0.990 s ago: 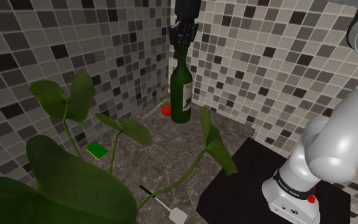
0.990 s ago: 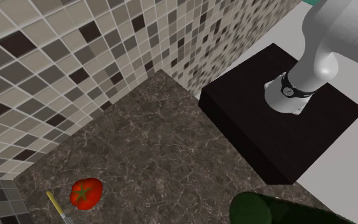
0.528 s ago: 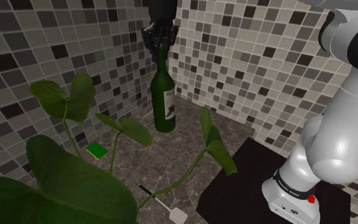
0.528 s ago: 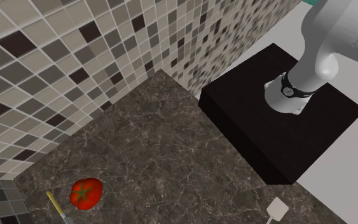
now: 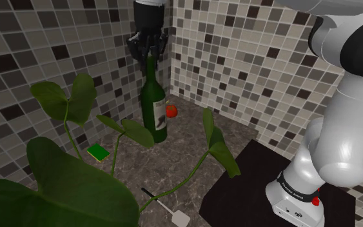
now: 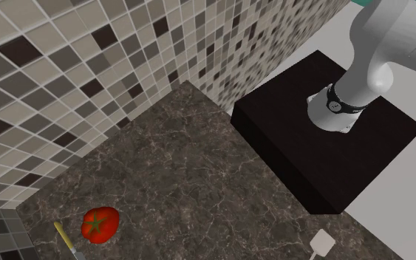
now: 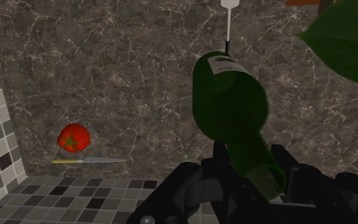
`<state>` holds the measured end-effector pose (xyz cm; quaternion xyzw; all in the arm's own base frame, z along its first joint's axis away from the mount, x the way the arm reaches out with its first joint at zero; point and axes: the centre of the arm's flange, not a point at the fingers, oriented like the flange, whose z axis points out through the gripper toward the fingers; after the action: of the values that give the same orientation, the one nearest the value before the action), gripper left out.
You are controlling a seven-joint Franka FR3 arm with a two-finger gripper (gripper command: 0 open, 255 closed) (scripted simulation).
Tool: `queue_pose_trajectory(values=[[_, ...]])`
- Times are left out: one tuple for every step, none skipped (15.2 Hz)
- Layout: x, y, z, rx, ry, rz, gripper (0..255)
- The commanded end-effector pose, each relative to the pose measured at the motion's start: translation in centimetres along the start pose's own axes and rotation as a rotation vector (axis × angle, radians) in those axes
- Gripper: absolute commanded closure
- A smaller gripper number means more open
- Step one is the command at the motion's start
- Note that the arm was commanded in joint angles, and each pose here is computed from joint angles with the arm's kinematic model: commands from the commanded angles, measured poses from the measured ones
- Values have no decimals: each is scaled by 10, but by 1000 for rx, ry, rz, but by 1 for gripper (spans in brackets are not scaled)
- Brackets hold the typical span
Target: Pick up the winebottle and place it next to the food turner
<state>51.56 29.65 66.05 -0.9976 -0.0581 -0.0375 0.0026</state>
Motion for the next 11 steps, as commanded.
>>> queue_pose_trajectory(values=[[-1, 1, 11, 0, 1, 0, 255], [-2, 1, 16, 0, 1, 0, 255], [-2, 1, 22, 0, 1, 0, 255], [-2, 1, 27, 0, 1, 0, 255], [-3, 1, 32, 0, 1, 0, 255], [-3, 1, 38, 0, 1, 0, 255], [-4, 1, 43, 0, 1, 0, 255], [-4, 1, 48, 0, 1, 0, 255], [-4, 1, 53, 0, 1, 0, 255], [-5, 1, 59, 0, 1, 0, 255], [-5, 1, 64, 0, 1, 0, 255]])
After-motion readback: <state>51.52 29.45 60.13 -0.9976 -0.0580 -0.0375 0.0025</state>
